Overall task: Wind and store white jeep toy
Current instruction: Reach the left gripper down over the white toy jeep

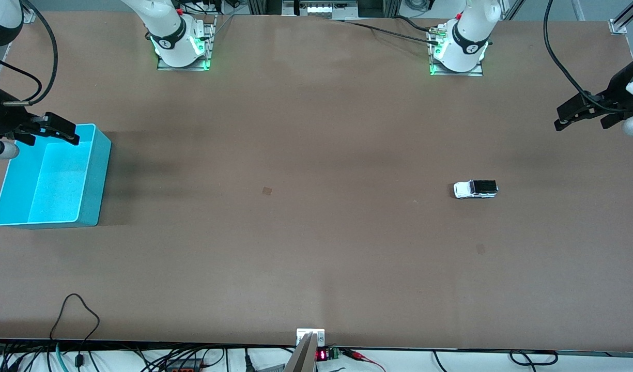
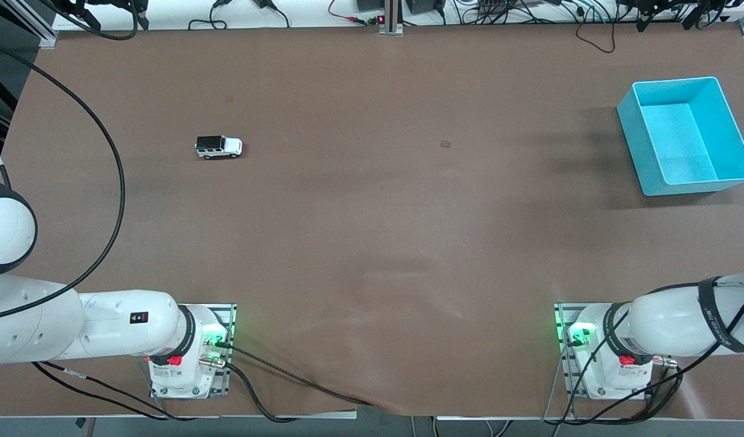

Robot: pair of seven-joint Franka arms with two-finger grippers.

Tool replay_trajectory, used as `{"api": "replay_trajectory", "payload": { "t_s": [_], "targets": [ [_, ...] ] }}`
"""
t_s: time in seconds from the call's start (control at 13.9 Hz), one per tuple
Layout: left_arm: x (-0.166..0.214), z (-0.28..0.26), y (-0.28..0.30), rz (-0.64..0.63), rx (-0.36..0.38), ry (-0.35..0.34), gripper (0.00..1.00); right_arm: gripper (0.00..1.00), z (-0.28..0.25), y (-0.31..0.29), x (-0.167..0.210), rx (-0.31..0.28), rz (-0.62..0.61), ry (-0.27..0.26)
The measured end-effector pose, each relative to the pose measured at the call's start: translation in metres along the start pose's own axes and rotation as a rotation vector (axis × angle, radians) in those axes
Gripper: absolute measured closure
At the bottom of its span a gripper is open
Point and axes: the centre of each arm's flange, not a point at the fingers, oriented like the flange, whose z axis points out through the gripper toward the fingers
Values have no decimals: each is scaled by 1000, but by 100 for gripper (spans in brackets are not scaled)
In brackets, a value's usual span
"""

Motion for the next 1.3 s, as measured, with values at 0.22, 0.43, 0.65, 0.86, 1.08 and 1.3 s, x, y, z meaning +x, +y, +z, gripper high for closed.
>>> {"api": "replay_trajectory", "payload": {
  "t_s": [0.22,0.43,0.65,0.86,1.08,1.3],
  "targets": [
    [6,17,4,10,0,-32,0,0,0,0,0,1,0,0],
    [17,47,23,44,1,-87,0,0,0,0,0,1,0,0],
    [24,96,43,80,5,-178,0,0,0,0,0,2,0,-1],
    [21,140,65,175,3,-201,0,0,2,-2,1,3,-4,-4],
    [17,176,67,428,-17,-199,0,0,5,-3,2,4,-5,-9],
    [17,213,52,691,-52,-206,0,0,6,-4,3,4,-6,-11]
  ]
}}
